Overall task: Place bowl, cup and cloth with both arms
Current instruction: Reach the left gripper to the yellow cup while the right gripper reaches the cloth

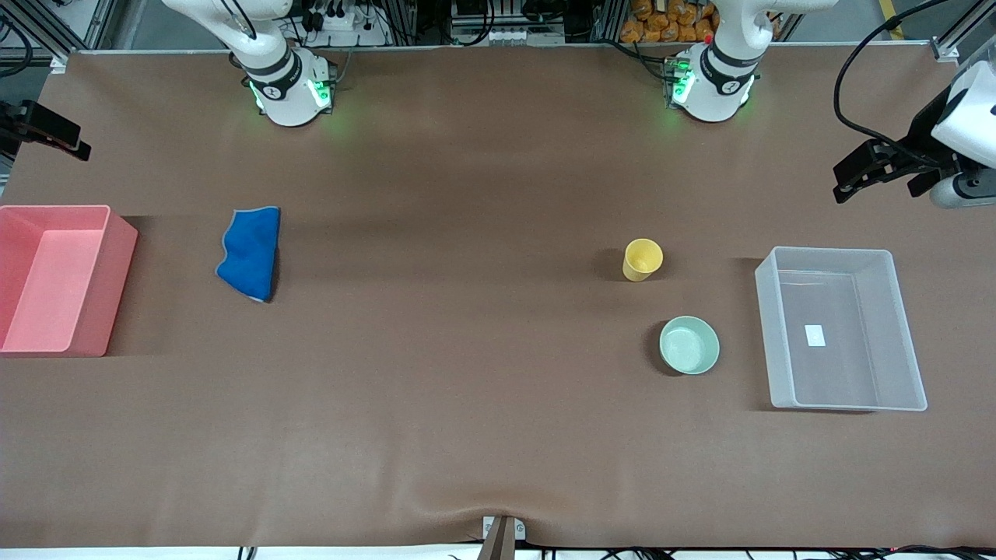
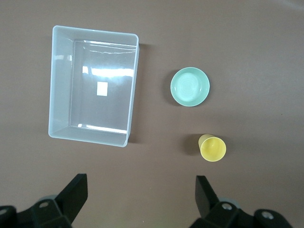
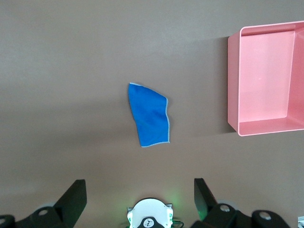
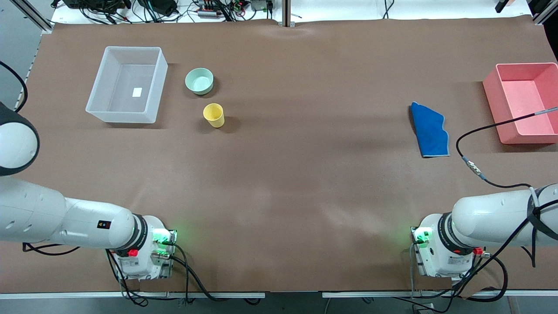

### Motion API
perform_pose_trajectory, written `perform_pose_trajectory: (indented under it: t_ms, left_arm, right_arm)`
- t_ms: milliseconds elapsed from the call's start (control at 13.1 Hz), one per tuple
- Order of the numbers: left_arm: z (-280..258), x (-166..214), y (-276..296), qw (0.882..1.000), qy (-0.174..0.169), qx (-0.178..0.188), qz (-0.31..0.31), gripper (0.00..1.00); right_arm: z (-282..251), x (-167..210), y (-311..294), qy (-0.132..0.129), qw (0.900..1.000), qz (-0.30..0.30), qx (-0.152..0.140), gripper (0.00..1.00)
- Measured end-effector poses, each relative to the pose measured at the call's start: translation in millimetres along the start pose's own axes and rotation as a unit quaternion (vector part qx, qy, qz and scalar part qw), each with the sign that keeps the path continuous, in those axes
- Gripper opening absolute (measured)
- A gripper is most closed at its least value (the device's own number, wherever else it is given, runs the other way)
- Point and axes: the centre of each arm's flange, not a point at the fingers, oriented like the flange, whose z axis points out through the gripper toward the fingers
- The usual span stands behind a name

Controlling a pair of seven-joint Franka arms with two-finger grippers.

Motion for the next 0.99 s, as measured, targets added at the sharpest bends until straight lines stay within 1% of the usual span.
perform_pose_trajectory:
  t_ms: [535, 688, 841, 994]
  left_arm:
    - [0.3, -0.6, 0.4, 1.000, -0.002, 0.000, 0.000, 1.00]
    - [4.4, -1.7, 6.9, 1.000, -0.008, 0.002, 0.008, 1.00]
    - [21.7, 1.7, 20.4, 1.000, -0.024, 0.005, 0.019, 1.00]
    - [52.1, 10.1, 37.4, 0.999, -0.036, 0.007, 0.032, 1.00]
  right_arm:
    - [1.8, 1.6, -0.1, -0.002, 1.000, 0.000, 0.000, 1.00]
    - [2.5, 2.1, -0.1, -0.003, 1.000, 0.000, 0.000, 1.00]
    - [2.6, 2.3, -0.3, -0.003, 1.000, 0.000, 0.000, 1.00]
    - [3.5, 3.2, -3.1, -0.003, 1.000, -0.003, -0.001, 1.00]
